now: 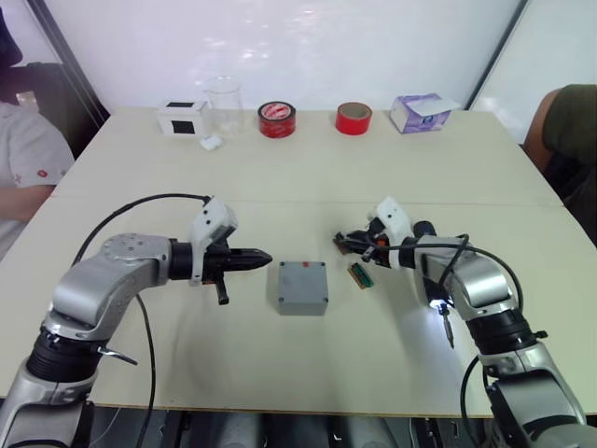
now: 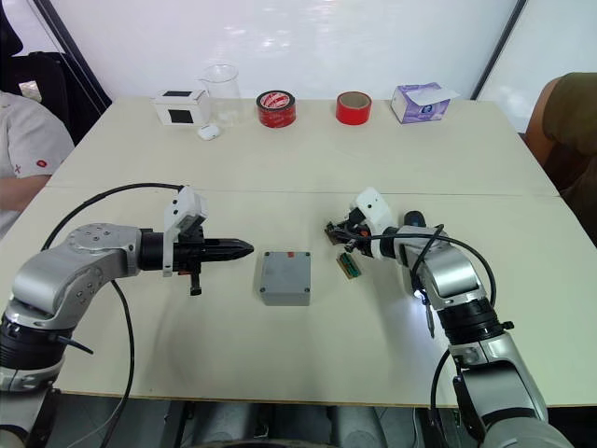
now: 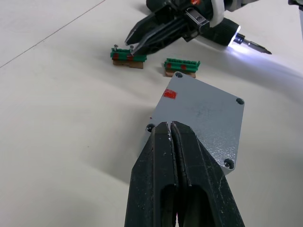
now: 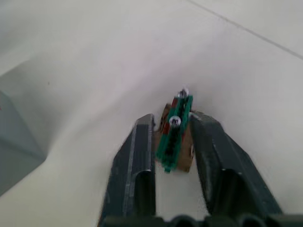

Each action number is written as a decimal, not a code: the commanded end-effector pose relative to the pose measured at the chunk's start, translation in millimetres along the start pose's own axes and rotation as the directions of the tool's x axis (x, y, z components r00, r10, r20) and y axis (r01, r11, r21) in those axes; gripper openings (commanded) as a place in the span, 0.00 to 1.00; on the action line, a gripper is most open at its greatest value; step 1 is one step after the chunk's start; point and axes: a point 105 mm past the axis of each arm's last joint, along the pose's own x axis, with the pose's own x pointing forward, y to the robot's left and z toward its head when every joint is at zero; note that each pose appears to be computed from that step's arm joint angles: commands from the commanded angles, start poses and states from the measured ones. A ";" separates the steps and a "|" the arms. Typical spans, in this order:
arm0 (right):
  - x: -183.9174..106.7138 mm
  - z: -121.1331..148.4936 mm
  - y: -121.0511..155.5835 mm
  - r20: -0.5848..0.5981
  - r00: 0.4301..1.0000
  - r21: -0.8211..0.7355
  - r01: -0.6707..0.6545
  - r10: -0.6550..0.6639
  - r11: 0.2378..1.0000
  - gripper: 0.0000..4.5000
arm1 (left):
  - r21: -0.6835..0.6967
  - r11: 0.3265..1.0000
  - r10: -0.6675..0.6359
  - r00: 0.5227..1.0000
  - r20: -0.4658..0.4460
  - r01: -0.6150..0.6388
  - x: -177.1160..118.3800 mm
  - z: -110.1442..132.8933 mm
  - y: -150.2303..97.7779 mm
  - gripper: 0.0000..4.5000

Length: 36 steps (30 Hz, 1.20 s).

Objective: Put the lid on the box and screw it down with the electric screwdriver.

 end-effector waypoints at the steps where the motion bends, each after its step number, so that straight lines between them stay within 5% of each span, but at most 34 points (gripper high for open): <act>1: -3.1 11.6 -1.2 0.040 0.999 -0.025 0.013 -0.012 1.000 0.27 | 0.041 0.999 -0.003 1.000 0.021 0.002 -2.1 9.1 -3.1 0.00; 30: -1.6 16.8 -4.9 0.066 0.997 -0.008 0.039 -0.039 0.999 0.27 | 0.041 0.999 -0.011 1.000 0.007 0.011 0.3 2.9 -2.2 0.00; 34: -1.6 16.9 -6.0 0.069 0.997 -0.007 0.046 -0.045 0.999 0.01 | 0.041 0.999 -0.013 1.000 0.005 0.013 0.5 2.2 -2.4 0.00; 36: -1.6 17.2 -6.5 0.071 0.996 -0.005 0.048 -0.047 0.999 0.01 | 0.041 0.999 -0.015 1.000 0.003 0.014 0.8 1.5 -2.8 0.00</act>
